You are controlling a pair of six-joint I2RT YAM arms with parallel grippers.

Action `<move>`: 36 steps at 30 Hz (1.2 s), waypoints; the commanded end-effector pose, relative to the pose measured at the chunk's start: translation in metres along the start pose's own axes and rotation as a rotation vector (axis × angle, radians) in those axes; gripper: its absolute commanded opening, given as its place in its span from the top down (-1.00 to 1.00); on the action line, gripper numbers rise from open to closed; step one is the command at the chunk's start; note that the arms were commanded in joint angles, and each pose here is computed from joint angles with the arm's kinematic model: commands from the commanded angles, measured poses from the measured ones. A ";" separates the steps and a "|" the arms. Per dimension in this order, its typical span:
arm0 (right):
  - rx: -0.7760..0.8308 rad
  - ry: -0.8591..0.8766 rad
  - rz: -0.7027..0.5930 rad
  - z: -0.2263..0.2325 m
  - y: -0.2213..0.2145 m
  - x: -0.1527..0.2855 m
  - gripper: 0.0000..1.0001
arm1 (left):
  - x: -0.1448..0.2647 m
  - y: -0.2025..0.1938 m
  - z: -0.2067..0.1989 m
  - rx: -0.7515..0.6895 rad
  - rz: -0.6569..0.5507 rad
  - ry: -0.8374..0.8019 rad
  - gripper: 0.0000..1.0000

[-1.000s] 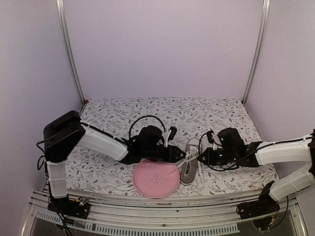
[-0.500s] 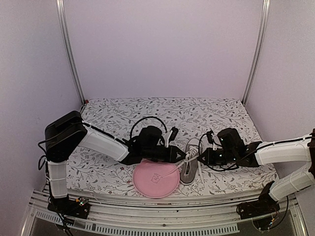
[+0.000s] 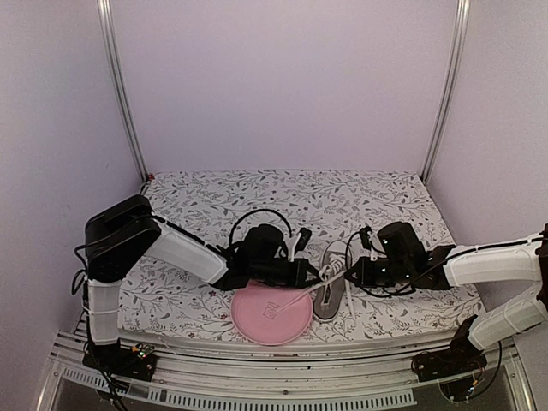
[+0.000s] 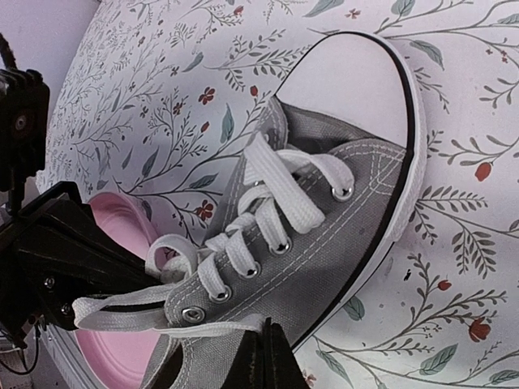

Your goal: Tie the shoes

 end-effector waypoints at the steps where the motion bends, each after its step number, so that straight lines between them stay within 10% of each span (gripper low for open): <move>1: 0.032 -0.014 -0.061 0.010 0.016 0.004 0.96 | 0.002 0.019 -0.002 -0.043 -0.075 0.001 1.00; 36: 0.176 0.129 0.050 0.051 0.016 -0.027 0.96 | 0.001 0.036 0.013 -0.121 -0.076 -0.032 1.00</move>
Point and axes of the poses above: each gripper's point midway between its finger pads, its own x axis back along the fingers, its own z axis along the line the jaws close on, y = z × x, the point moved 9 cm from there along x, back along the fingers, and after that the axes turned 6 degrees about -x, right-handed, at the moved point
